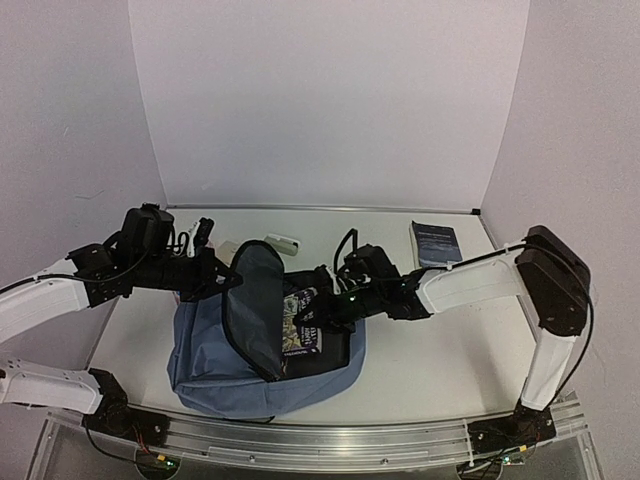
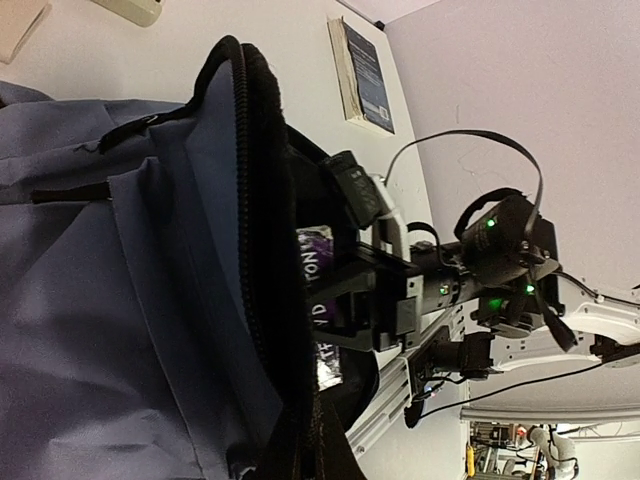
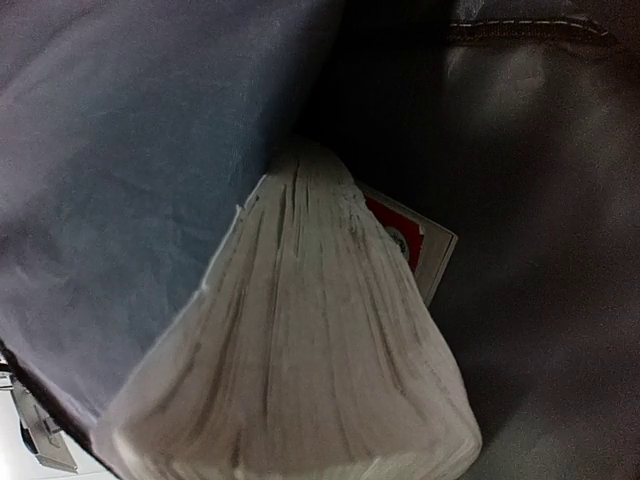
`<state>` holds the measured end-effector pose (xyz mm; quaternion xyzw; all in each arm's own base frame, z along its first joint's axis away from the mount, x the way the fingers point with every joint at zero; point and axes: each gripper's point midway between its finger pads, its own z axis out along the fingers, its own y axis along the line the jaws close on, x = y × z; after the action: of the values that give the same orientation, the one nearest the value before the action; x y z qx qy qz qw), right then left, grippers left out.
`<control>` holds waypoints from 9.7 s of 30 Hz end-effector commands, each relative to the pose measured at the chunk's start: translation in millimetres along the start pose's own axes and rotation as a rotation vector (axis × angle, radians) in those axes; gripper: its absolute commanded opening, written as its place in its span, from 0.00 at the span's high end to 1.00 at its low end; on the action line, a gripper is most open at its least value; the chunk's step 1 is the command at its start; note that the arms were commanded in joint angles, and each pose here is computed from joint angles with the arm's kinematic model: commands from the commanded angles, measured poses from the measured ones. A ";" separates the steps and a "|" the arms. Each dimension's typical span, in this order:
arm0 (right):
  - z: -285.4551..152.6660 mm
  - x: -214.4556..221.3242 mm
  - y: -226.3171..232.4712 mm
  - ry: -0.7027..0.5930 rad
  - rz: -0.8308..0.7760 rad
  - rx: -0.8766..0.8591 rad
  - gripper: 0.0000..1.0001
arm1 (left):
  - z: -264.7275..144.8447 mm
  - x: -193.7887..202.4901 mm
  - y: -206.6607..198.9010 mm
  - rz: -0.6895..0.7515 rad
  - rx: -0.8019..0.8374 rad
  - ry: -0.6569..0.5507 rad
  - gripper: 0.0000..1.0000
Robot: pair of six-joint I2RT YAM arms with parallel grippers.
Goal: Pack the student bag
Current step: Place the book in the student bag, then pick up the book from the center of the board.
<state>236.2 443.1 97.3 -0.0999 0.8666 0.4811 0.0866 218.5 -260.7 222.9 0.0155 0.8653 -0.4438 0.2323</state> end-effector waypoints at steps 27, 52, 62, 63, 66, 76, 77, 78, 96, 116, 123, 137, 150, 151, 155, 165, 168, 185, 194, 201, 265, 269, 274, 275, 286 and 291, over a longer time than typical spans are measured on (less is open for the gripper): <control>53.6 -1.3 34.0 -0.042 -0.156 0.047 0.57 | -4.7 -12.4 -19.1 0.037 0.075 -0.043 1.00; -155.1 -62.9 7.7 -0.433 -0.257 0.596 0.02 | -1.6 34.8 160.5 -0.244 -0.589 -0.027 0.92; -226.0 -141.6 -101.5 -0.479 -0.180 0.991 0.02 | -13.8 19.6 128.3 -0.225 -0.464 -0.092 0.15; -230.5 -148.4 -115.7 -0.473 -0.164 1.023 0.02 | -17.4 16.3 120.0 -0.213 -0.436 -0.100 0.09; -245.1 -170.6 -156.7 -0.472 -0.120 1.133 0.02 | -31.5 6.1 92.0 -0.171 -0.363 -0.118 0.01; -238.5 -218.1 -252.9 -0.382 -0.052 1.254 0.15 | -63.5 -9.3 44.8 -0.113 -0.244 -0.166 0.00; -238.4 -220.5 -258.9 -0.380 -0.045 1.262 0.18 | -64.3 -9.1 44.9 -0.115 -0.242 -0.169 0.00; -236.3 -222.0 -263.2 -0.374 -0.043 1.264 0.20 | -64.8 -8.8 45.7 -0.116 -0.242 -0.173 0.00; -223.8 -212.1 -319.3 -0.287 -0.015 1.364 0.77 | -56.2 -8.9 46.5 -0.126 -0.241 -0.152 0.00; -200.2 -163.3 -172.0 -0.418 0.035 0.546 1.00 | 29.1 -45.0 -39.2 0.083 0.029 -0.097 0.00; -207.7 -124.8 -137.9 -0.469 0.076 0.340 1.00 | 91.7 -51.4 -81.8 0.100 0.159 -0.070 0.00; -227.4 -97.6 -86.4 -0.512 0.007 0.147 1.00 | 233.8 -57.3 -127.6 0.099 0.318 0.023 0.00; -217.1 -78.1 -86.3 -0.446 -0.030 0.121 1.00 | 312.4 -40.7 -108.3 0.027 0.361 0.135 0.00; -215.3 -77.0 -87.0 -0.440 -0.032 0.122 1.00 | 316.1 -40.1 -108.0 0.024 0.365 0.139 0.00; -207.2 -73.0 -94.5 -0.412 -0.030 0.135 1.00 | 323.0 -39.2 -109.8 0.019 0.391 0.144 0.00; -174.7 -64.4 -93.9 -0.323 -0.065 0.159 1.00 | 336.6 -32.8 -100.0 -0.014 0.369 0.179 0.00; -171.4 -64.0 -92.8 -0.312 -0.071 0.168 0.86 | 340.4 -29.7 -88.6 -0.046 0.313 0.195 0.09; -237.9 -70.0 -77.0 -0.520 -0.031 0.331 0.18 | 326.1 -33.1 -96.3 -0.059 0.335 0.183 1.00; -285.5 -85.3 -42.5 -0.662 -0.085 0.272 0.02 | 218.0 -58.7 -192.3 0.242 0.597 0.093 1.00; -302.9 -78.2 11.1 -0.663 -0.200 0.083 0.02 | 125.3 -54.5 -236.9 0.384 0.752 0.046 1.00; -293.8 -84.6 75.8 -1.026 -0.148 -0.207 1.00 | 115.4 -79.2 -141.3 0.089 0.432 -0.209 0.26; -302.0 -93.5 59.3 -1.038 -0.142 -0.009 1.00 | 106.0 -69.8 -80.7 0.038 0.223 -0.121 0.13; -298.3 -114.5 20.8 -0.924 -0.129 0.154 1.00 | 67.0 -63.5 -9.3 -0.043 0.017 -0.055 0.04; -296.9 -119.3 10.0 -0.895 -0.114 0.154 1.00 | 58.1 -65.0 5.3 -0.073 -0.011 -0.057 0.04; -285.5 -119.2 1.9 -0.692 -0.131 0.066 1.00 | -14.6 -23.7 96.7 -0.180 -0.274 -0.031 0.00; -270.8 -105.5 -1.6 -0.604 -0.125 0.033 1.00 | -15.5 15.4 110.4 -0.271 -0.231 0.030 0.00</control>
<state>323.4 198.0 200.2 0.0714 0.8529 0.3992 0.3288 252.3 -190.9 163.6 -0.1058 0.9025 -0.3644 0.2037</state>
